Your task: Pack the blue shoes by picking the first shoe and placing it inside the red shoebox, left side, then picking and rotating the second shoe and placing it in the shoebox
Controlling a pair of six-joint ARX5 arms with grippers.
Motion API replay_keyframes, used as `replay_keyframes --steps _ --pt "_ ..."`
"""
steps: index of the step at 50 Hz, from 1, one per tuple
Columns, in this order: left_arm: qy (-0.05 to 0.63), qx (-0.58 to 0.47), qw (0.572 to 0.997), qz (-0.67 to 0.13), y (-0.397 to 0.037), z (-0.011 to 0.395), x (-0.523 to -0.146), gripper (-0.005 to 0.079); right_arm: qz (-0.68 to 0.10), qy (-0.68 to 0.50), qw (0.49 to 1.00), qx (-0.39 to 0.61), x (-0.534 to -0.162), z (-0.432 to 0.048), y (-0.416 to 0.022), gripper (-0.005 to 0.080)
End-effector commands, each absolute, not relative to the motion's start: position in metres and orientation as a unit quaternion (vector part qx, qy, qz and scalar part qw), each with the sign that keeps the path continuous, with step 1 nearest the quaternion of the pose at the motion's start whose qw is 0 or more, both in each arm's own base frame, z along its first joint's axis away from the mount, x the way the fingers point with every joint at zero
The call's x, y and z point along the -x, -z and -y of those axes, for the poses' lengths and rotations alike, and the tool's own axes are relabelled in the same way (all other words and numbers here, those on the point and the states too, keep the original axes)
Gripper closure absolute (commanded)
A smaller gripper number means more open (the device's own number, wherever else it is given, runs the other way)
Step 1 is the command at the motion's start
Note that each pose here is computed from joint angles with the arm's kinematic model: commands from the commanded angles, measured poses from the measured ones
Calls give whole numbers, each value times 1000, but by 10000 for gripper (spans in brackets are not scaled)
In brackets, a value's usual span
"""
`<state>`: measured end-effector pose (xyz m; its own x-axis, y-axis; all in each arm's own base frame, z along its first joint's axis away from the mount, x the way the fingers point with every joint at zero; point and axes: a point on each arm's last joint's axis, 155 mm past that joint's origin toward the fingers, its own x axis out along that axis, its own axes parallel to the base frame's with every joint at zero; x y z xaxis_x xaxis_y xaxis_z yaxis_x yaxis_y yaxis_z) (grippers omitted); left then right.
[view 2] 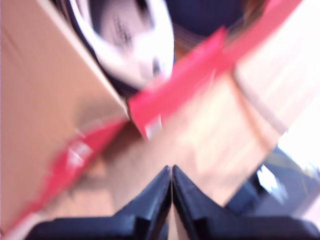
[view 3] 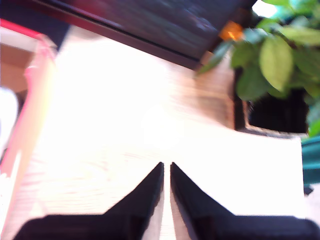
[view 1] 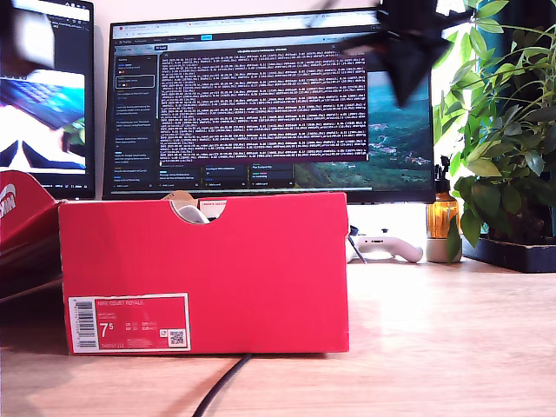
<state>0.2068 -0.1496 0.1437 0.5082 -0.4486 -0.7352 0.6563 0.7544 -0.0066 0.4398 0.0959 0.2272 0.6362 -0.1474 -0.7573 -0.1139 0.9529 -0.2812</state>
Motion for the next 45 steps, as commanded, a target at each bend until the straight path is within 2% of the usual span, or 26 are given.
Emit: replay_keyframes --steps 1,8,21,33,45 --pt "314 -130 873 -349 -155 150 -217 759 -428 14 891 148 -435 -89 -225 764" --pt "296 -116 905 -281 -184 150 -243 759 -420 31 897 137 -425 -72 -218 764" --pt "260 -97 946 -171 -232 135 -293 759 -337 58 932 116 -399 -42 -223 764" --pt "251 -68 952 -162 -233 107 -320 759 -278 98 951 89 -375 -3 -222 764" --pt "209 -50 965 -151 -231 69 -333 759 -245 141 957 70 -362 35 -199 764"
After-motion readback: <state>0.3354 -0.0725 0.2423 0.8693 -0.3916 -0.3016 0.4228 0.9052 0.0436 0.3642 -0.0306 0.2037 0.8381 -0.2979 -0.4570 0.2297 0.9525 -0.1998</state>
